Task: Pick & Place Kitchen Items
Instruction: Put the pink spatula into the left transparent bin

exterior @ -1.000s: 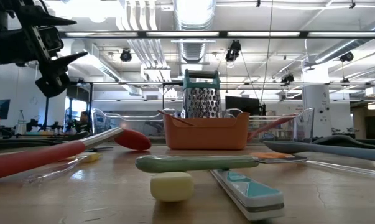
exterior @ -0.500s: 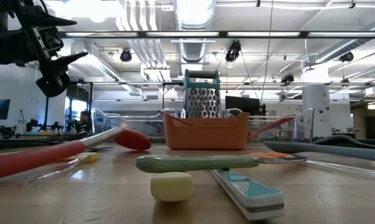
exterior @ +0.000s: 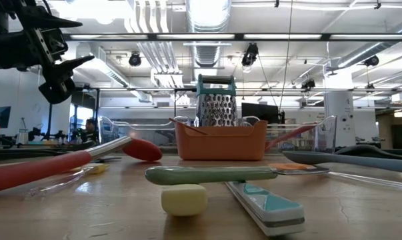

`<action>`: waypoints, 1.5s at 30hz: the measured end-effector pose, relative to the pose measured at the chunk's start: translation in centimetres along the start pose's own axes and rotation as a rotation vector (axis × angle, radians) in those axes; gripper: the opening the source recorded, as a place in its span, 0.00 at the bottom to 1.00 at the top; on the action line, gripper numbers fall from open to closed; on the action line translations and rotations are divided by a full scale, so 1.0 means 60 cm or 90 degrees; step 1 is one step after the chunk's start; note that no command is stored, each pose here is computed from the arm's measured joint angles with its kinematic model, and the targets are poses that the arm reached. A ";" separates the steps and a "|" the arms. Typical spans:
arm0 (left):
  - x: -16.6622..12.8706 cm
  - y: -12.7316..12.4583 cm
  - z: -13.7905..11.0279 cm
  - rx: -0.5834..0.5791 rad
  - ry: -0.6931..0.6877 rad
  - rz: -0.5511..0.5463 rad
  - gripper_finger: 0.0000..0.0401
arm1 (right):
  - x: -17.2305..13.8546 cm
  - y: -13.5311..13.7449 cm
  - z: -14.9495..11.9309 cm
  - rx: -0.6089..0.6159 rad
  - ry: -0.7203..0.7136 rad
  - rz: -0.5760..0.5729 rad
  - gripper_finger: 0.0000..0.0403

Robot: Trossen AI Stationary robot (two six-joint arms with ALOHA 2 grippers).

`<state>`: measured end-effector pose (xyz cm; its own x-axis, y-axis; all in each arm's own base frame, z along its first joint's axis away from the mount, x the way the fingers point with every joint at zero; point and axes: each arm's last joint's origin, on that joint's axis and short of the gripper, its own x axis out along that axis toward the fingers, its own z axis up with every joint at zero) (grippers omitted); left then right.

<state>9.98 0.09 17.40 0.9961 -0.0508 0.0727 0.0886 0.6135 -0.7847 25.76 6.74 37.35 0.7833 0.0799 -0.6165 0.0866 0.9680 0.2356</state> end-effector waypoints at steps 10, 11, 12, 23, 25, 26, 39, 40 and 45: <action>0.000 -0.001 -0.006 -0.036 0.065 -0.033 0.66 | -0.063 0.048 -0.036 -0.045 -0.066 -0.028 0.02; -0.001 -0.002 -0.008 -0.040 0.084 -0.044 0.66 | -0.075 0.049 -0.043 -0.063 -0.075 -0.028 0.02; -0.001 -0.002 -0.009 -0.042 0.099 -0.053 0.66 | -0.086 0.050 -0.051 -0.083 -0.083 -0.021 0.02; -0.001 -0.003 -0.010 -0.040 0.109 -0.061 0.66 | -0.120 0.006 -0.115 -0.264 -0.081 0.009 0.02; -0.001 -0.003 -0.010 -0.040 0.109 -0.061 0.66 | -0.116 -0.006 -0.130 -0.251 -0.089 0.011 0.02; -0.001 -0.003 -0.010 -0.040 0.109 -0.061 0.66 | -0.114 -0.015 -0.137 -0.243 -0.097 0.009 0.02; -0.001 0.010 0.006 0.030 -0.101 0.102 0.66 | -0.191 -0.123 -0.243 -0.169 -0.273 0.060 0.02; -0.002 0.011 0.008 0.043 -0.123 0.122 0.66 | -0.201 -0.129 -0.250 -0.164 -0.292 0.066 0.02; -0.004 0.014 0.012 0.046 -0.179 0.170 0.66 | -0.239 -0.161 -0.290 -0.155 -0.315 0.070 0.02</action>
<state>9.84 1.19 17.15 0.9427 0.3304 0.0456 -0.1843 0.6300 -0.7544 2.95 0.39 30.83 0.9801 0.1196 -0.1585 -0.1109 0.9919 0.0626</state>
